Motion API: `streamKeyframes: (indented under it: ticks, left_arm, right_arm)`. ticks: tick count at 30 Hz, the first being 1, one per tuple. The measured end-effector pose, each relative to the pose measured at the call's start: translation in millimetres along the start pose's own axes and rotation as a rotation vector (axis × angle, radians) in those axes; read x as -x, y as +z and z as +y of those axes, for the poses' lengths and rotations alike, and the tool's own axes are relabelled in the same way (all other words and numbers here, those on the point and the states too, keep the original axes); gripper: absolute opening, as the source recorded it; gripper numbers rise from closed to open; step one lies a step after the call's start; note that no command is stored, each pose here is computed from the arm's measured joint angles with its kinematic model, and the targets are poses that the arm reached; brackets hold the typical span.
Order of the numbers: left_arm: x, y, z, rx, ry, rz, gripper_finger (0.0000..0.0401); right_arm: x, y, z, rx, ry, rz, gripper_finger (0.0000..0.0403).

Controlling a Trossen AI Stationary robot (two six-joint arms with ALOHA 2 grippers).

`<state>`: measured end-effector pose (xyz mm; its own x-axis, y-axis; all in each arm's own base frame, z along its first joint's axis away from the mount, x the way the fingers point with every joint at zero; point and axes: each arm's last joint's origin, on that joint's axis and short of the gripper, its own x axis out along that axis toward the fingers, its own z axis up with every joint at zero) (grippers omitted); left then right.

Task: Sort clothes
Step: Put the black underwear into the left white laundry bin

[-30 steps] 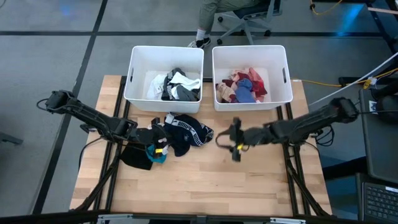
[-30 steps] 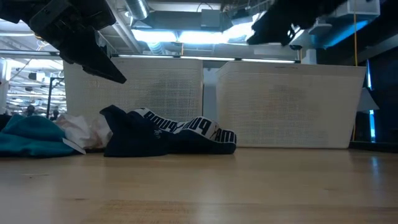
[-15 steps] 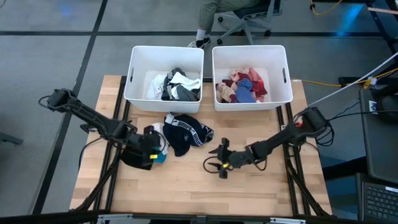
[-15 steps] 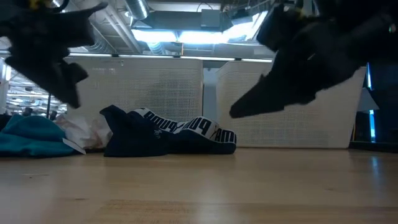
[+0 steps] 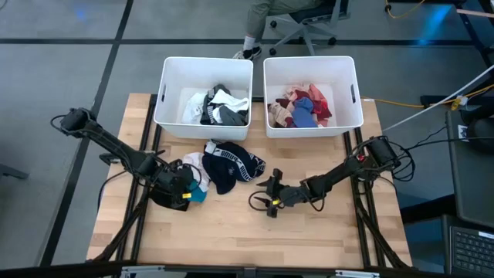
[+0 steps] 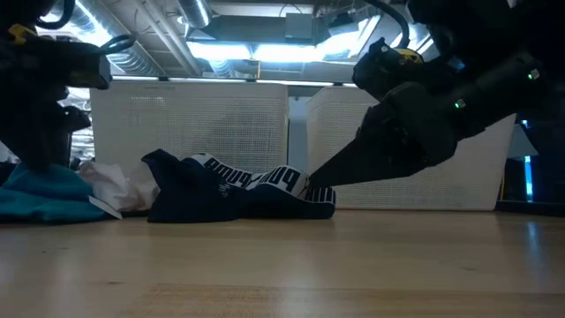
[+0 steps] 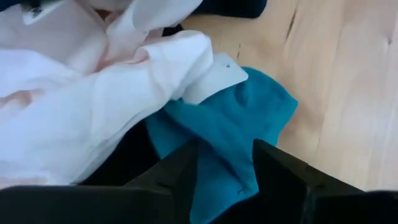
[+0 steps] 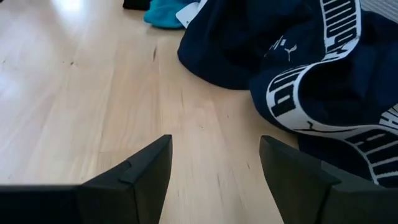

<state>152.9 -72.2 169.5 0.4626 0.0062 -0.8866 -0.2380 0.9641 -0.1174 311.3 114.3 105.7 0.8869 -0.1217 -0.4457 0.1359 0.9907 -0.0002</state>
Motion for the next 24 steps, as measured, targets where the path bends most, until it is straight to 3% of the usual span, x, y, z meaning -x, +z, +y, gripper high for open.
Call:
streamKeyframes:
  ticks: [10, 18, 22, 24]
  left_arm:
    - [-18, -1, -4, -0.032, -0.134, -0.171, 0.0143]
    - [-15, 22, -20, -0.137, -0.252, -0.341, 0.0143]
    - [10, 40, -30, -0.209, -0.201, -0.266, 0.0143]
    - [24, 46, -31, -0.189, -0.159, -0.184, 0.0143]
  right_arm:
    - [0, 0, 0, 0.001, 0.004, 0.002, 0.0241]
    - [0, 0, 0, 0.001, 0.004, 0.002, 0.0241]
    - [0, 0, 0, 0.001, 0.004, 0.002, 0.0241]
    - [0, 0, 0, 0.002, 0.003, 0.002, 0.0241]
